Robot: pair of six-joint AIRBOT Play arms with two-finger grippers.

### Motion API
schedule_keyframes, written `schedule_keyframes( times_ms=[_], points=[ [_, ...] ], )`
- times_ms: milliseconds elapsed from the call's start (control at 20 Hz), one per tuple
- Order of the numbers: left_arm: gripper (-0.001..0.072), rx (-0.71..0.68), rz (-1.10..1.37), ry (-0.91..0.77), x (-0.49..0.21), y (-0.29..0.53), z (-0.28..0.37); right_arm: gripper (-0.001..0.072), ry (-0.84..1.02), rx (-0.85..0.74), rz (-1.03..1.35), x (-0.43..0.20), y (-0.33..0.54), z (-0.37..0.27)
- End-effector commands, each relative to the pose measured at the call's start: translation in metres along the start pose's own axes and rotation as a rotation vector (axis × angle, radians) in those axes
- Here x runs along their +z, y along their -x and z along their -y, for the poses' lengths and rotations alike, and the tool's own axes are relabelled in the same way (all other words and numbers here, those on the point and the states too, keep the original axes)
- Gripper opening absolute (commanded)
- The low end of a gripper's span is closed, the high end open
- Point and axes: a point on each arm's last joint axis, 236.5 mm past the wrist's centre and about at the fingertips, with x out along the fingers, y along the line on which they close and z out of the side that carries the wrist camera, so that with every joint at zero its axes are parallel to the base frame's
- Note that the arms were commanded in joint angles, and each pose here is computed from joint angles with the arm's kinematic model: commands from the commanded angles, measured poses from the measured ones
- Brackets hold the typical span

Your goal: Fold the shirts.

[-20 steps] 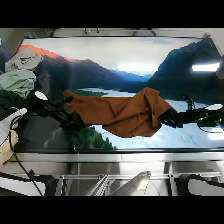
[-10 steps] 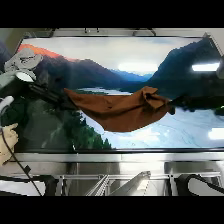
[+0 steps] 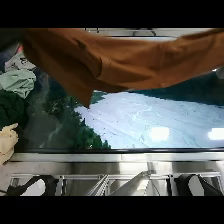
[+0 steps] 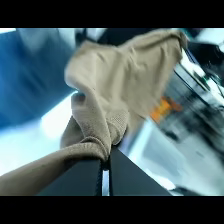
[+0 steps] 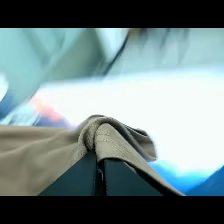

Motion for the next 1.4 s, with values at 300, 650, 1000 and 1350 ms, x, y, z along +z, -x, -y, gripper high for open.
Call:
schedule_keyframes(
  times_ms=[300,650,1000,1350],
  points=[
    [0.0025,0.094,-0.004,0.368,-0.083,0.025,-0.073,0.0017,-0.249,0.042,-0.307,-0.114,-0.017,0.019],
    [0.0331,0.253,-0.233,0.842,-0.274,-0.018,-0.248,0.0017,-0.496,-0.056,-0.653,-0.316,-0.113,0.11],
    [0.0713,0.228,-0.18,0.842,-0.233,0.028,-0.313,0.0449,-0.556,-0.121,-0.708,-0.322,-0.111,0.18],
    [0.0711,0.328,-0.407,0.943,-0.285,0.048,-0.284,0.0308,-0.545,-0.274,-1.076,-0.406,-0.002,0.205]
  ],
)
